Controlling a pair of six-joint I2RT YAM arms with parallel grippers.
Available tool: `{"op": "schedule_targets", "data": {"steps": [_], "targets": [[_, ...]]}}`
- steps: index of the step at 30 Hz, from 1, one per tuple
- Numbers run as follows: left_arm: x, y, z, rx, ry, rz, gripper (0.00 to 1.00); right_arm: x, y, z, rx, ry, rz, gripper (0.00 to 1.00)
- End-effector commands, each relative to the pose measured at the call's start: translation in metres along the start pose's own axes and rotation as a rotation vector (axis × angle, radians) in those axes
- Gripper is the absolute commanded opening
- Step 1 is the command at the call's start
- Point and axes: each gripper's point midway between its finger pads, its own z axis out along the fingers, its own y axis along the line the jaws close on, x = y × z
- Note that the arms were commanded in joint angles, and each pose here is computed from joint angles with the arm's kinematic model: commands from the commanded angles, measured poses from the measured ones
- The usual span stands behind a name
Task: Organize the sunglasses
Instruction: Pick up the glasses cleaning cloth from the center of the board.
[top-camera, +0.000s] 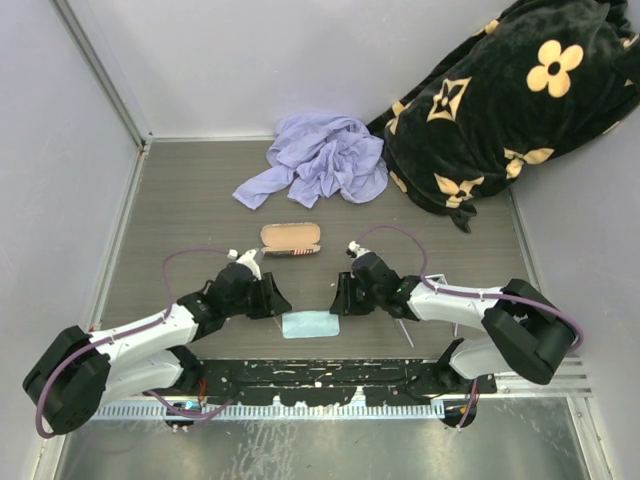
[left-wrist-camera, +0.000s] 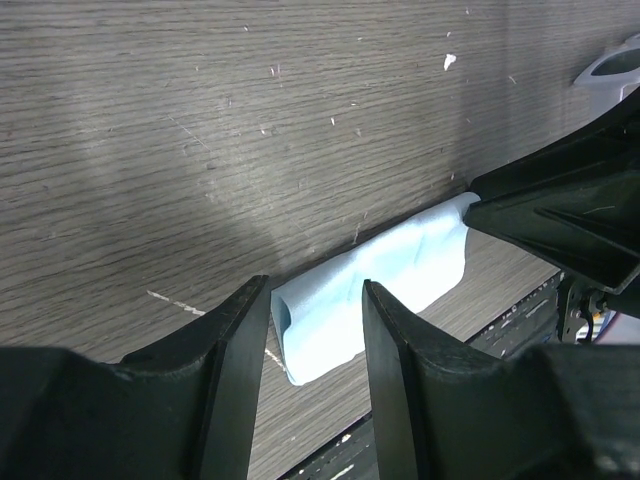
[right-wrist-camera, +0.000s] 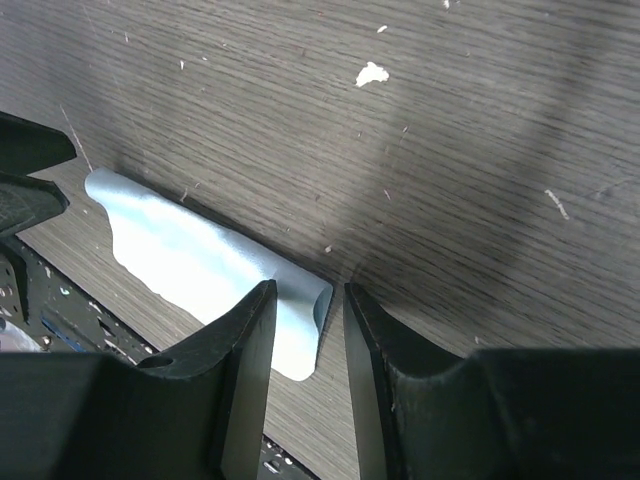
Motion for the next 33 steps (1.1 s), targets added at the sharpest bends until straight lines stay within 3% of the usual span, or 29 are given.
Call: {"op": "schedule_targets", "data": {"steps": [1, 16, 26, 33], "targets": [[-0.007, -0.007, -0.002, 0.027, -0.034, 0.005, 0.44, -0.009, 0.002, 0.003, -0.009, -0.038, 0.023, 0.38], [-0.004, -0.009, 0.0, 0.041, -0.015, 0.003, 0.46, -0.008, 0.002, 0.002, -0.018, -0.036, 0.025, 0.22], [-0.002, -0.002, -0.004, 0.013, -0.022, -0.013, 0.62, -0.009, 0.004, 0.002, -0.028, -0.043, 0.023, 0.04], [0.005, -0.003, -0.002, 0.037, 0.0, -0.024, 0.52, -0.01, 0.004, 0.002, -0.03, -0.045, 0.023, 0.0]]}}
